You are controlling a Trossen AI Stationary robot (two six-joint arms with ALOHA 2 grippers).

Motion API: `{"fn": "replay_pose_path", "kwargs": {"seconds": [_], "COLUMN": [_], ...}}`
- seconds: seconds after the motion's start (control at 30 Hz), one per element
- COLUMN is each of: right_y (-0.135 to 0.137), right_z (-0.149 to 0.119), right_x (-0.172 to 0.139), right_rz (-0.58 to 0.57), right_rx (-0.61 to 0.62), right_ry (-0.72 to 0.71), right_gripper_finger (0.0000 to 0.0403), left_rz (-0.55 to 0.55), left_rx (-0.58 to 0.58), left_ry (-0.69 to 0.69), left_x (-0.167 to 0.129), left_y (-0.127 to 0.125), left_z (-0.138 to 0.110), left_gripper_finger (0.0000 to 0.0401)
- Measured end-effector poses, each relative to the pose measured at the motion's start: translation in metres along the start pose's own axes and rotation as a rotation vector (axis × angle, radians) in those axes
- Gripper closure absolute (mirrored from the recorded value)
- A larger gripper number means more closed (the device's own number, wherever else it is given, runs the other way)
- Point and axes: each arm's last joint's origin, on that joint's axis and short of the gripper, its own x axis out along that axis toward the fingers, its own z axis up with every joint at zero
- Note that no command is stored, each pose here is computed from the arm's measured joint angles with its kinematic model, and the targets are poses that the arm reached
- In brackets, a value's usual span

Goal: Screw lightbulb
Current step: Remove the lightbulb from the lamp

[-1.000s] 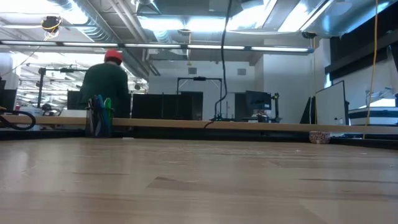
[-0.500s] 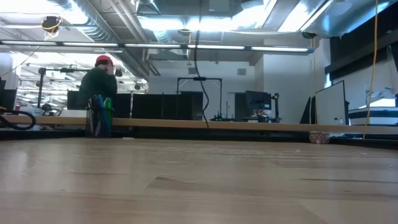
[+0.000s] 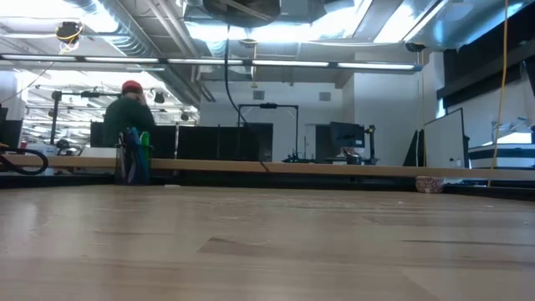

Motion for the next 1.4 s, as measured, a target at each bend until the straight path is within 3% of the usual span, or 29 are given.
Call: {"fn": "replay_pose_path", "kwargs": {"seconds": [0.2, 0.5, 0.67, 0.83, 0.9, 1.13, 1.33, 1.4], "right_y": [0.014, 0.012, 0.009, 0.011, 0.012, 0.015, 0.022, 0.024], "right_z": [-0.016, -0.013, -0.015, -0.015, -0.015, -0.008, -0.003, -0.003], "right_x": [0.022, 0.03, 0.032, 0.031, 0.03, 0.015, 0.006, 0.006], "right_rz": [0.023, 0.011, 0.02, 0.046, 0.1, 0.488, 0.972, 1.048], "right_rx": [0.023, 0.011, -0.003, -0.056, -0.063, -0.08, -0.104, -0.109], "right_ry": [-0.017, -0.087, -0.072, -0.064, -0.06, -0.043, -0.104, -0.13], "right_gripper_finger": [0.0006, 0.0016, 0.008, 0.0201, 0.0249, 0.0251, 0.0251, 0.0251], "left_rz": [0.001, -0.005, -0.023, -0.063, -0.118, -0.483, -0.873, -0.953], "left_rx": [0.004, 0.019, 0.014, 0.027, 0.051, 0.089, 0.07, 0.058], "left_ry": [-0.004, 0.006, 0.01, 0.02, 0.032, 0.049, 0.025, 0.019], "left_x": [0.0, 0.004, 0.004, 0.002, 0.002, -0.002, -0.009, -0.01], "left_y": [0.0, -0.003, -0.004, -0.006, -0.007, -0.018, -0.029, -0.03], "left_z": [0.001, -0.003, -0.003, -0.004, -0.004, 0.002, 0.008, 0.009], "left_gripper_finger": [0.0233, 0.0233, 0.0233, 0.0233, 0.0233, 0.0233, 0.0233, 0.0233]}}
